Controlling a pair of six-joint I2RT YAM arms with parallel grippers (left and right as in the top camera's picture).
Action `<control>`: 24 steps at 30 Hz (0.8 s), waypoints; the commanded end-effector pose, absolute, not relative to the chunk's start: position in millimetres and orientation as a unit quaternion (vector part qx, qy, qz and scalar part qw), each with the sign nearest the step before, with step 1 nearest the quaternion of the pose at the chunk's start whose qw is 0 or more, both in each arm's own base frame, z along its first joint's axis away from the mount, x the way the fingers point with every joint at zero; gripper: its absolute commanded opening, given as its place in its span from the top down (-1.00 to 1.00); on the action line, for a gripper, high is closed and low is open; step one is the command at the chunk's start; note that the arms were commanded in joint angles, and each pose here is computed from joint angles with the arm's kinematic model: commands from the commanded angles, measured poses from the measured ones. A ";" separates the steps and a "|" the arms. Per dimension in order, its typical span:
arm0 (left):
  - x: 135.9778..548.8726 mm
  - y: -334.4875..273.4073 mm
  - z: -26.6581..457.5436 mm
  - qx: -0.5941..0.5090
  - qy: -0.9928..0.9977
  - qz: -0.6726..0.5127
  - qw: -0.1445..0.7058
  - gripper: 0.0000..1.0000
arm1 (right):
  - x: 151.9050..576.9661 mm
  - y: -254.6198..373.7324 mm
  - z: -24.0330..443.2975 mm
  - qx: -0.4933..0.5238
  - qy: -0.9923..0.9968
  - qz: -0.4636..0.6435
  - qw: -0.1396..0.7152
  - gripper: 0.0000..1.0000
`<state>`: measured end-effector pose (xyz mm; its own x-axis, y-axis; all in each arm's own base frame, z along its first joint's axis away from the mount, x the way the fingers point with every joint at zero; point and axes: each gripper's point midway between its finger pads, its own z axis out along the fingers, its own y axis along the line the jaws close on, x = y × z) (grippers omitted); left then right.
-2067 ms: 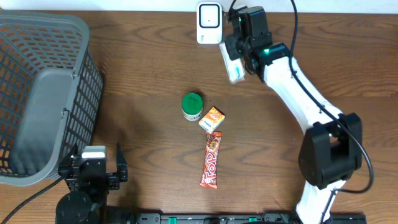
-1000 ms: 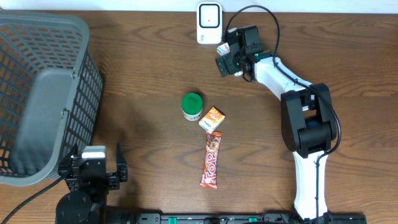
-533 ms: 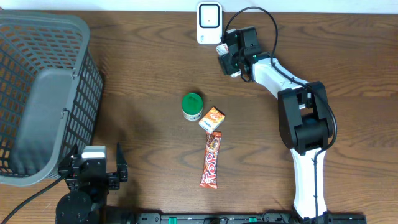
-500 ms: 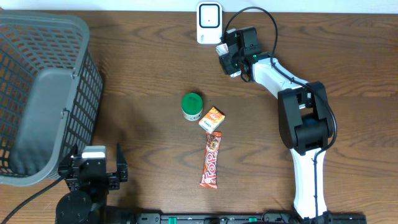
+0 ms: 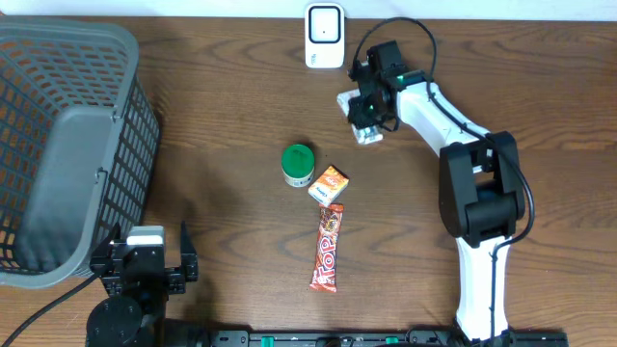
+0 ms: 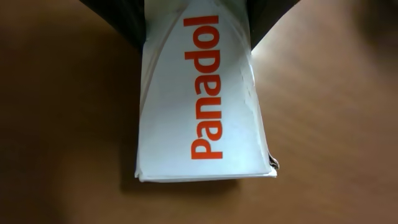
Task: Scan the item barcode
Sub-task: 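Lower the Panadol box back onto the table beside the orange box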
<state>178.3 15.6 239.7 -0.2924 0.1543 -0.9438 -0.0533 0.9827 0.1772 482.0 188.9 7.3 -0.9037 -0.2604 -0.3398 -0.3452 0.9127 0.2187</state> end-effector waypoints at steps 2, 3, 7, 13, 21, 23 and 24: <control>178.1 15.2 240.1 0.028 0.798 0.083 0.596 -0.84 | 438.1 227.8 37.4 -0.149 0.945 0.280 0.085 0.50; 178.1 15.2 240.1 0.028 0.798 0.083 0.596 -0.84 | 432.2 230.4 44.5 -0.149 0.941 0.293 0.077 0.51; 178.1 15.2 240.1 0.028 0.798 0.083 0.596 -0.84 | 413.8 235.0 69.6 -0.163 0.931 0.322 0.060 0.52; 178.1 15.2 240.1 0.028 0.798 0.083 0.596 -0.84 | 383.7 226.2 81.5 -0.208 0.926 0.314 0.026 0.55; 178.1 15.2 240.1 0.028 0.798 0.083 0.596 -0.84 | 381.0 162.1 35.0 -0.164 0.983 0.085 0.003 0.77; 178.1 15.2 240.1 0.028 0.798 0.083 0.596 -0.84 | 377.2 164.1 28.7 -0.158 0.984 0.079 0.000 0.78; 178.1 15.2 240.1 0.028 0.798 0.083 0.596 -0.84 | 374.4 165.8 25.1 -0.152 0.985 0.078 -0.003 0.72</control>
